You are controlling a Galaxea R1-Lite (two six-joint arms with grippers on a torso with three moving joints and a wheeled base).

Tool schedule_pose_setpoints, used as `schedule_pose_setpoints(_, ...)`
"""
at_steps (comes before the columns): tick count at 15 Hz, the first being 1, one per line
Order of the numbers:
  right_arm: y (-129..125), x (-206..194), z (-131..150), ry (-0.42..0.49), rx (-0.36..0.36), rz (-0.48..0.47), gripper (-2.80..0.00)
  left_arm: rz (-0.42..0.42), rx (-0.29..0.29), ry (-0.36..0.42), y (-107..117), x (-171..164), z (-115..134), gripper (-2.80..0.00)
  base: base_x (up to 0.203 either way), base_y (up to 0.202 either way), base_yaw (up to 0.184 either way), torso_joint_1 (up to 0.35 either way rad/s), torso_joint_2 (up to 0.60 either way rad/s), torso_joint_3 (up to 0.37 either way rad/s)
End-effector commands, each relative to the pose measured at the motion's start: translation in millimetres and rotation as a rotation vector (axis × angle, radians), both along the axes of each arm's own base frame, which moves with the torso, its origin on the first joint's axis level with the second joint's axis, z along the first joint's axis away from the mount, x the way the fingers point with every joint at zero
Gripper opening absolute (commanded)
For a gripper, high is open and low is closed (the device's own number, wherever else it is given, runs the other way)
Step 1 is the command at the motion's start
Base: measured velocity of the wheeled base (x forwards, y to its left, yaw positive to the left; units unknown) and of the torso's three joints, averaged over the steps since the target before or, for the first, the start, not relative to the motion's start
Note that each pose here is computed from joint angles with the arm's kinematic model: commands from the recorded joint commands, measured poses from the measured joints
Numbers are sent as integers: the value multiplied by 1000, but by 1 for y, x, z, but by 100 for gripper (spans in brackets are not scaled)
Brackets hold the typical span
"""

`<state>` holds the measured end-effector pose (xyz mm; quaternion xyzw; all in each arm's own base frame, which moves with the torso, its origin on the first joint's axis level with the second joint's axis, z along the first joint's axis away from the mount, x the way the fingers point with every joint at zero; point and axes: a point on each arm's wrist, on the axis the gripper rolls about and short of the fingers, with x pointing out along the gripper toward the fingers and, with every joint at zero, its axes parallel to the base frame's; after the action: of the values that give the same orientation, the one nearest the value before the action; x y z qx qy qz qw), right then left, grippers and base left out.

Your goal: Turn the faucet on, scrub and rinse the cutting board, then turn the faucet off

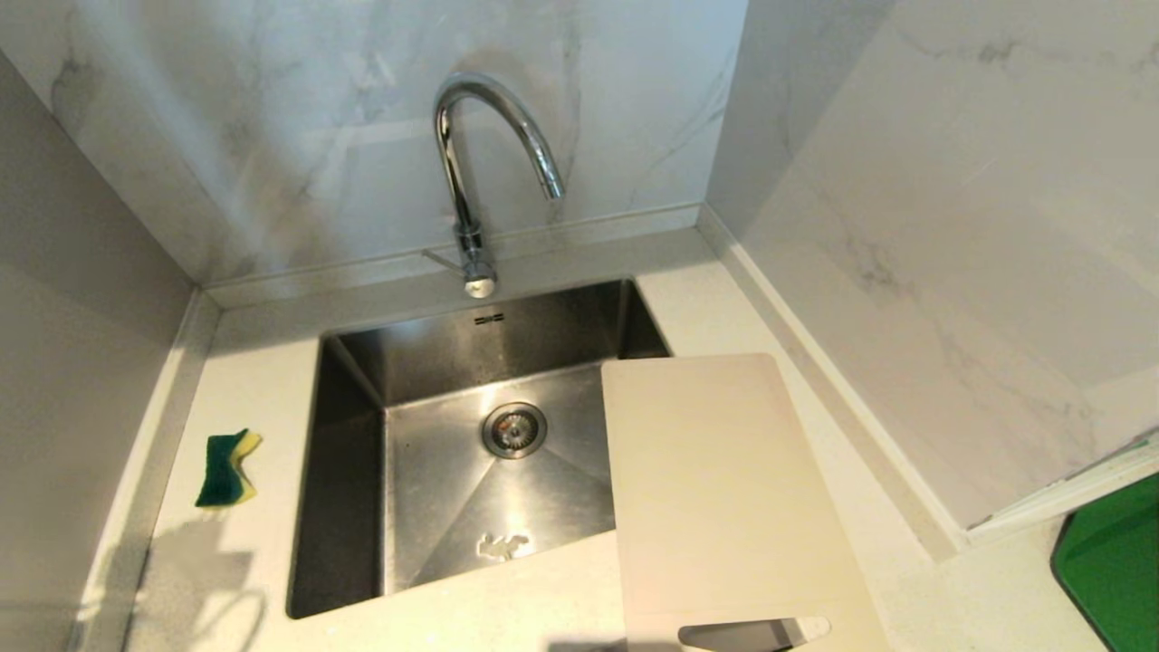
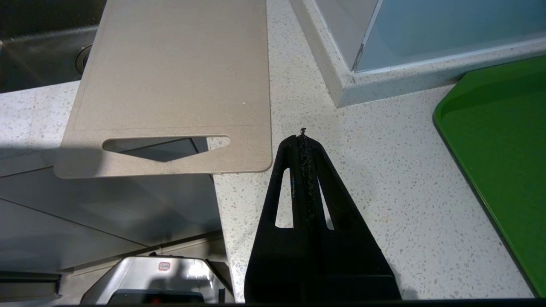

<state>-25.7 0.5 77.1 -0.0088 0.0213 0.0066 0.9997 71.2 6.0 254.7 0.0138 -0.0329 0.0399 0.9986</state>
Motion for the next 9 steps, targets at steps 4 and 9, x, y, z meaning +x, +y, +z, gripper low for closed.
schedule_pose_setpoints(4, 0, 0, 0, -1, 0, 1, -280, 30, 5, -130, -4, -67, -58, -280, 0, 0, 0, 0, 0, 0)
schedule_pose_setpoints(9, 0, 0, 0, 0, 0, 1, -280, 7, -1, -120, -4, -99, -115, -280, 0, 0, 0, 0, 0, 0)
